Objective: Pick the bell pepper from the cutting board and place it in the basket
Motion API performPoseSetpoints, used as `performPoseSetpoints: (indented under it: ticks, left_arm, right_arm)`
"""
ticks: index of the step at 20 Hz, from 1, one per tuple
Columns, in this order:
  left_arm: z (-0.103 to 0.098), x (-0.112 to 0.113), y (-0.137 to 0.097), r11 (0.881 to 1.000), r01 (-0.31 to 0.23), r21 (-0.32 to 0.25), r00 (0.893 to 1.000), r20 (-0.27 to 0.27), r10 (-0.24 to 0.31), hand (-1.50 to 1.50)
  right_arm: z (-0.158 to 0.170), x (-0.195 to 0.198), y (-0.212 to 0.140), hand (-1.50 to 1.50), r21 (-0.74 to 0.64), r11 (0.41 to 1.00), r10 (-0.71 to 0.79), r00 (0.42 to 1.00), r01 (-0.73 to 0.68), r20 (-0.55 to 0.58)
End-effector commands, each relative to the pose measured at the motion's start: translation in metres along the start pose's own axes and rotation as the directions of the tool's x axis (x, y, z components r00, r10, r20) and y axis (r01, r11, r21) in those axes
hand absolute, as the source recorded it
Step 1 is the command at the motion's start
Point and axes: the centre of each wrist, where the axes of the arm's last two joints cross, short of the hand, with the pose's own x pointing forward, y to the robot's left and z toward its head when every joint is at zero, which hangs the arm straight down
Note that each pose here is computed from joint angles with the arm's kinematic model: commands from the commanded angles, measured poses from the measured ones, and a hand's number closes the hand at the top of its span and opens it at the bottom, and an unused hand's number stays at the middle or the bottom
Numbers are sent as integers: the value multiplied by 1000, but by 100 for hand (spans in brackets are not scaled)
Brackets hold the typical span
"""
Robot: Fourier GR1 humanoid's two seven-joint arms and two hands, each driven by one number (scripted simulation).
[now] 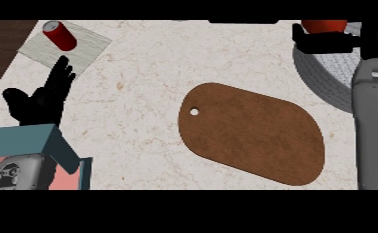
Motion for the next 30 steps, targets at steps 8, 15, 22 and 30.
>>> performPoseSetpoints:
  ticks: [8, 15, 22, 30]
  left_arm:
    - [4, 0, 0, 1000, 12, -5, 1000, 6, -12, 0]
    - [-9, -10, -18, 1000, -17, -8, 1000, 9, 17, 0]
    - [-13, 17, -13, 1000, -3, -13, 1000, 21, 3, 0]
    - [-5, 4, -9, 1000, 4, -20, 1000, 28, -3, 0]
  right_arm:
    - [-56, -53, 12, 150, 5, 993, 120, 986, -120, -112]
    - [-75, -94, -8, 150, 2, 985, 173, 973, -175, -155]
    - [-93, -111, -42, 150, 19, 998, 64, 983, -61, -172]
    - [-80, -120, -75, 150, -42, 741, 667, 728, -670, 158]
